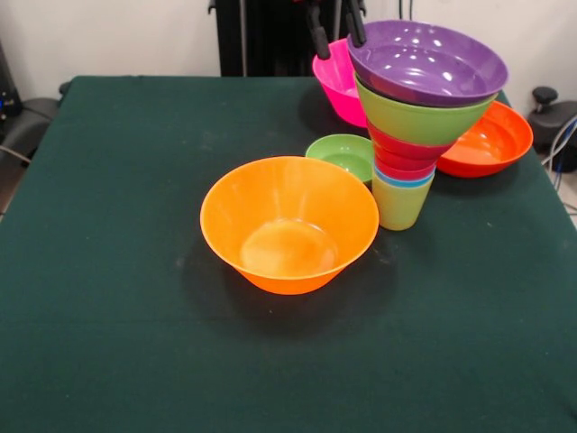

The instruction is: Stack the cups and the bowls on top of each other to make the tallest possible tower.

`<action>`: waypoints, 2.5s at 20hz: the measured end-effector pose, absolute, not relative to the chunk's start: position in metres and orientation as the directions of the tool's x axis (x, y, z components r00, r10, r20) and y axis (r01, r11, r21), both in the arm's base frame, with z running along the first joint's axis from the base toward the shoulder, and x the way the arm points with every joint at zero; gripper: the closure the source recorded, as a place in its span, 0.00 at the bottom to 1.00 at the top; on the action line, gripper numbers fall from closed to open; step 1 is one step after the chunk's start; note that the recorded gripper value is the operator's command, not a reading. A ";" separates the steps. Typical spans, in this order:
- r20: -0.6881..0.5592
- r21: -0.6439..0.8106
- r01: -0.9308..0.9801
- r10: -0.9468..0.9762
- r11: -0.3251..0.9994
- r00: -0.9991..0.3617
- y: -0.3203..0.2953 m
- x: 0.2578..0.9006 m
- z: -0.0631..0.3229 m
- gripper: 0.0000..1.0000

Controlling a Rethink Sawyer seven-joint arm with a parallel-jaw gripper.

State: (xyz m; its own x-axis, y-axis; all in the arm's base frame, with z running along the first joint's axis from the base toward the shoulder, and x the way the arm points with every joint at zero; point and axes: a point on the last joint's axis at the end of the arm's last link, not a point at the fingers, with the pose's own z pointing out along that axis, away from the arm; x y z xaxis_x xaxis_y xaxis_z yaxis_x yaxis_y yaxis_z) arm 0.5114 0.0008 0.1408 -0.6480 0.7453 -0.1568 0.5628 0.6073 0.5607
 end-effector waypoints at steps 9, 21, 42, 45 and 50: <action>-0.157 0.561 0.562 0.745 0.608 -0.649 0.001 0.511 0.141 0.00; -0.213 0.581 0.529 0.743 0.618 -0.635 -0.022 0.517 0.166 0.00; -0.148 0.575 0.564 0.753 0.593 -0.641 -0.060 0.519 0.192 0.00; -0.130 0.578 0.570 0.755 0.584 -0.643 -0.063 0.514 0.182 0.00; -0.113 0.585 0.565 0.749 0.581 -0.653 -0.071 0.505 0.158 0.00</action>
State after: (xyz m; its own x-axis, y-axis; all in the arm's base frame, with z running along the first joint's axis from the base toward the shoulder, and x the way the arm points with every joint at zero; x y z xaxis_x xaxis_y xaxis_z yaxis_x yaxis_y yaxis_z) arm 0.5054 -0.0713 0.1581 -0.6532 0.7487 -0.1130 0.5653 0.5814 0.5852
